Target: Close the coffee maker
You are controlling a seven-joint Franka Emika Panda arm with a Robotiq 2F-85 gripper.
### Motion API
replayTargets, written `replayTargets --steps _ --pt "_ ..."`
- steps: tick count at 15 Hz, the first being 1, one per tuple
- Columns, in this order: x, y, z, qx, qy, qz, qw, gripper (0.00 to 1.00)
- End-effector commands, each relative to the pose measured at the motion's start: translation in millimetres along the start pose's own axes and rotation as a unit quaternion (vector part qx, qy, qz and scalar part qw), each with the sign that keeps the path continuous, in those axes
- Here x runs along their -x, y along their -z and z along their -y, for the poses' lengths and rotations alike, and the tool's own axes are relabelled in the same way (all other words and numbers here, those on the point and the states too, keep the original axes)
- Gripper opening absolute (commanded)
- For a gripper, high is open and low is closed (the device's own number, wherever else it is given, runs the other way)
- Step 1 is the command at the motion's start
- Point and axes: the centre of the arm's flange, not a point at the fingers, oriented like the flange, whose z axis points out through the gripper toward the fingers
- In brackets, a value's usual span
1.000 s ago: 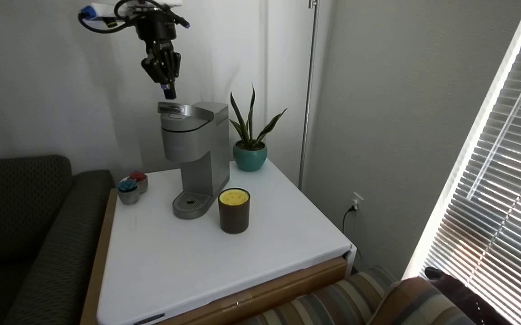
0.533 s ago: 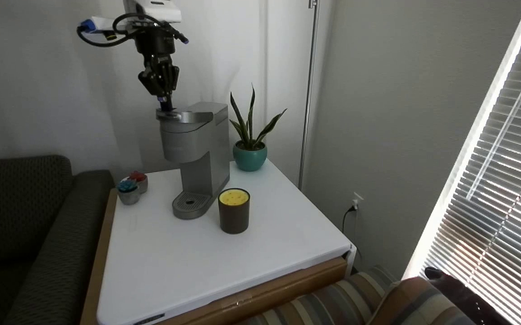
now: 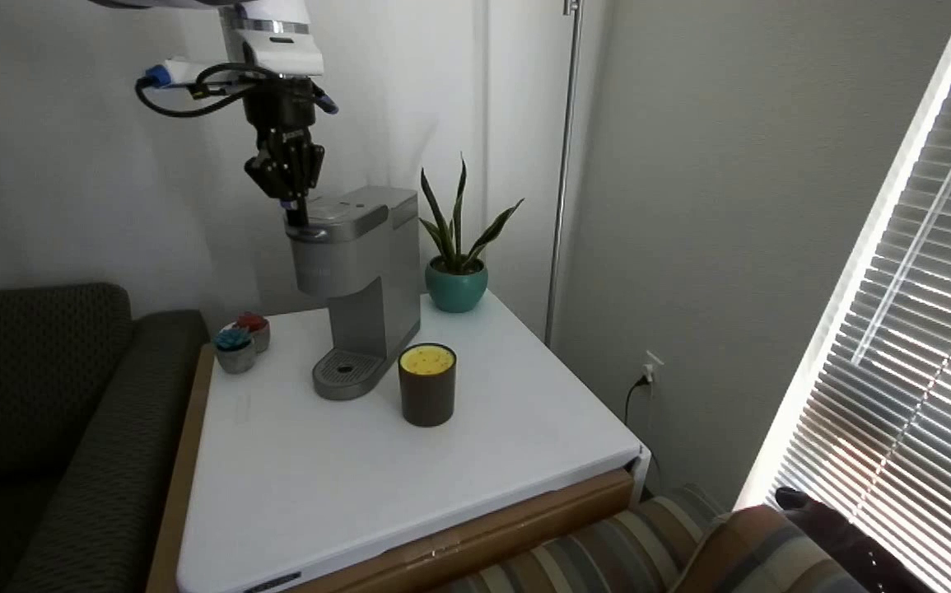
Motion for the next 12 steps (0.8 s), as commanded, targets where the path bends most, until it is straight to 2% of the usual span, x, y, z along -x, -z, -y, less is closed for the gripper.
replayTargets --steps 1,12 --pt "4 -26 -18 0.003 -0.018 0.003 0.9998 0.0" --pt "21 46 -17 0.006 0.008 -0.05 0.9987 0.0"
